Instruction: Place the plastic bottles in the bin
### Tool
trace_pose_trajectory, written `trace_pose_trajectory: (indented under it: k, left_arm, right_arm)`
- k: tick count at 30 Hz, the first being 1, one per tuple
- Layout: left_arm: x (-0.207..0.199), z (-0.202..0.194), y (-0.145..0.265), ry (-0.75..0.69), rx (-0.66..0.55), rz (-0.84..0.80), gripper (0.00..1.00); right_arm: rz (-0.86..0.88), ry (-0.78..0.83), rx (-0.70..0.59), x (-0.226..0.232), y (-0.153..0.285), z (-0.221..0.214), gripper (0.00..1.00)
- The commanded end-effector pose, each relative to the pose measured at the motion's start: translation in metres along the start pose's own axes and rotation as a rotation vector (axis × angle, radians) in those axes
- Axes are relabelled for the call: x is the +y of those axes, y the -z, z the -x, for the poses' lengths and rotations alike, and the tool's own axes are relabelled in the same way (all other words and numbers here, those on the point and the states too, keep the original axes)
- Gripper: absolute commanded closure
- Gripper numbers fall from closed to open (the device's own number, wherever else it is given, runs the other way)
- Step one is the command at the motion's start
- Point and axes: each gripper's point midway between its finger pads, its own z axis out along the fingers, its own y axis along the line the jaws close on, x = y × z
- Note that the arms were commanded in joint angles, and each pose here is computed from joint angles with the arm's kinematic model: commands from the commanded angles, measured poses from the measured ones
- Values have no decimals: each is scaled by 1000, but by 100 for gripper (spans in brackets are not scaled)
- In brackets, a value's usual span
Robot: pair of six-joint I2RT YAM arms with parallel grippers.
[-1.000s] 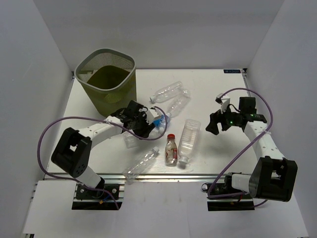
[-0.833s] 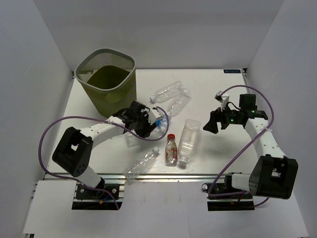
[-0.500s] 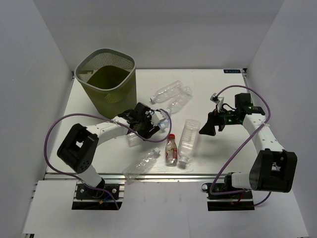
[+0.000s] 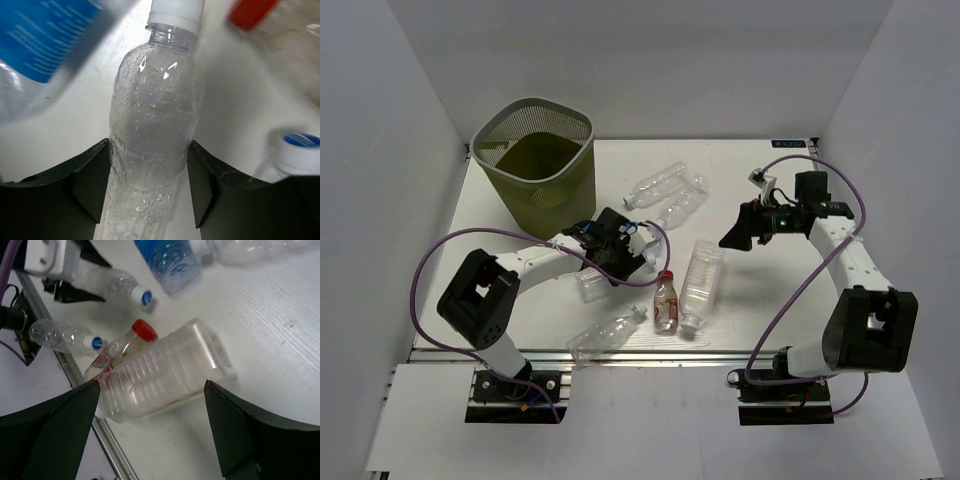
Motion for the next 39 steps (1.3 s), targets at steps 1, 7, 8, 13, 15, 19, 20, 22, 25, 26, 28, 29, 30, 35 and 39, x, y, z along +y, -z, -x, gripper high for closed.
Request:
trace_pose_trajectory:
  k: [1, 7, 8, 13, 15, 19, 20, 22, 25, 26, 28, 29, 30, 35, 39]
  left_arm:
    - [-29, 24, 32, 46, -53, -127, 100]
    - [-2, 149, 147, 71, -484, -57, 100]
    - [5, 161, 162, 86, -529, -24, 100]
    - [76, 213, 232, 238, -734, 301, 100]
    - [112, 216, 259, 332, -778, 470, 100]
    - [165, 223, 312, 487, -910, 686, 100]
    - [176, 224, 330, 522, -960, 709, 100]
    - [186, 230, 348, 542, -1019, 732, 100]
    - [212, 227, 366, 623, -1059, 794, 100]
    - [217, 223, 368, 650, -1062, 811, 100]
    - [239, 199, 383, 736, -1055, 943, 100]
    - [247, 187, 375, 773, -1011, 982, 100]
    - [255, 175, 373, 799, -975, 1031, 94]
    - [297, 124, 336, 876, -744, 1097, 41]
    - [306, 123, 327, 871, -695, 1062, 0]
  right_arm:
    - [-33, 44, -56, -12, -1, 39, 10]
    - [-68, 154, -62, -38, -4, 65, 10]
    - [-71, 157, -58, -41, -6, 66, 10]
    - [-120, 270, -97, -55, -5, 90, 10]
    - [-158, 319, -102, -61, -5, 96, 10]
    - [-186, 411, -110, -75, -6, 110, 15]
    - [-158, 422, -95, -69, -17, 109, 18]
    - [-145, 439, -95, -69, -19, 112, 25]
    - [-119, 430, -85, -69, -27, 106, 34]
    - [-115, 436, -88, -69, -29, 107, 36]
    - [-108, 441, -83, -67, -33, 105, 37]
    - [-117, 459, -90, -68, -34, 109, 37]
    - [-123, 478, -92, -68, -36, 112, 37]
    - [-97, 753, -94, -67, -53, 129, 19]
    - [-75, 1124, -85, -77, -62, 139, 10]
